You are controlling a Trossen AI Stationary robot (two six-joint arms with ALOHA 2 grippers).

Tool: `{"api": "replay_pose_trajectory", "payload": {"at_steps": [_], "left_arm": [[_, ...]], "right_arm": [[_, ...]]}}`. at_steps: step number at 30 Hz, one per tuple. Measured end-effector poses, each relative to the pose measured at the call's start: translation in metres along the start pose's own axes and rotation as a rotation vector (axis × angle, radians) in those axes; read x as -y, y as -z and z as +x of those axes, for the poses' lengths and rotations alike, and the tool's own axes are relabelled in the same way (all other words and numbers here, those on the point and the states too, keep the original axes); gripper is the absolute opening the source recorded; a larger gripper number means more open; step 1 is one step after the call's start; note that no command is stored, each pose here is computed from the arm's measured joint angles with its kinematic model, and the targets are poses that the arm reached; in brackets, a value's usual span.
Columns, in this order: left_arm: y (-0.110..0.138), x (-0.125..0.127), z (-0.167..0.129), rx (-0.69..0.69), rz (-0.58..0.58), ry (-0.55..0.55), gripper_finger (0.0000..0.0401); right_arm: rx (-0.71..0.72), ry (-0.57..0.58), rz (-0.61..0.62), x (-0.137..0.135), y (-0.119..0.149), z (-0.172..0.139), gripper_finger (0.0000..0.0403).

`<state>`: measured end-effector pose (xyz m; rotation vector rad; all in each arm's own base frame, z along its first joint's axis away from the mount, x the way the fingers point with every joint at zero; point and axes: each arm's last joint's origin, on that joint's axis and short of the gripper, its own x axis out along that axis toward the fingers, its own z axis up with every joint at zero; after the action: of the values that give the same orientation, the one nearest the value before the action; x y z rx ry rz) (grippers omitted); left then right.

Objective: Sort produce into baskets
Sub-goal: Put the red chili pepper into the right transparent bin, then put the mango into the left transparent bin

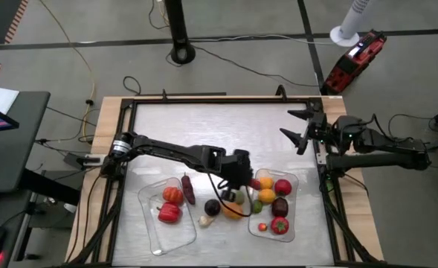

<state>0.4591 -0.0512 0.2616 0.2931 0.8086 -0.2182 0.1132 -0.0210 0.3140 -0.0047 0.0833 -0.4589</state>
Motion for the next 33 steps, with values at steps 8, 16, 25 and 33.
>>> {"api": "replay_pose_trajectory", "payload": {"at_steps": [8, 16, 25, 33], "left_arm": [[-0.032, -0.008, -0.005, 0.350, 0.099, -0.059, 0.0089], [-0.032, -0.006, 0.002, 0.471, 0.094, -0.056, 0.0090], [-0.033, -0.003, 0.003, 0.530, 0.029, -0.031, 0.0176], [-0.024, -0.001, 0.005, 0.414, 0.029, -0.006, 0.0250]], "right_arm": [[-0.013, 0.002, -0.005, 0.000, 0.001, -0.001, 0.0386], [-0.012, 0.009, -0.009, 0.001, 0.001, -0.001, 0.0386], [-0.005, 0.035, -0.006, 0.001, 0.001, -0.001, 0.0386], [-0.019, 0.035, -0.009, 0.001, 0.002, -0.001, 0.0386]]}}
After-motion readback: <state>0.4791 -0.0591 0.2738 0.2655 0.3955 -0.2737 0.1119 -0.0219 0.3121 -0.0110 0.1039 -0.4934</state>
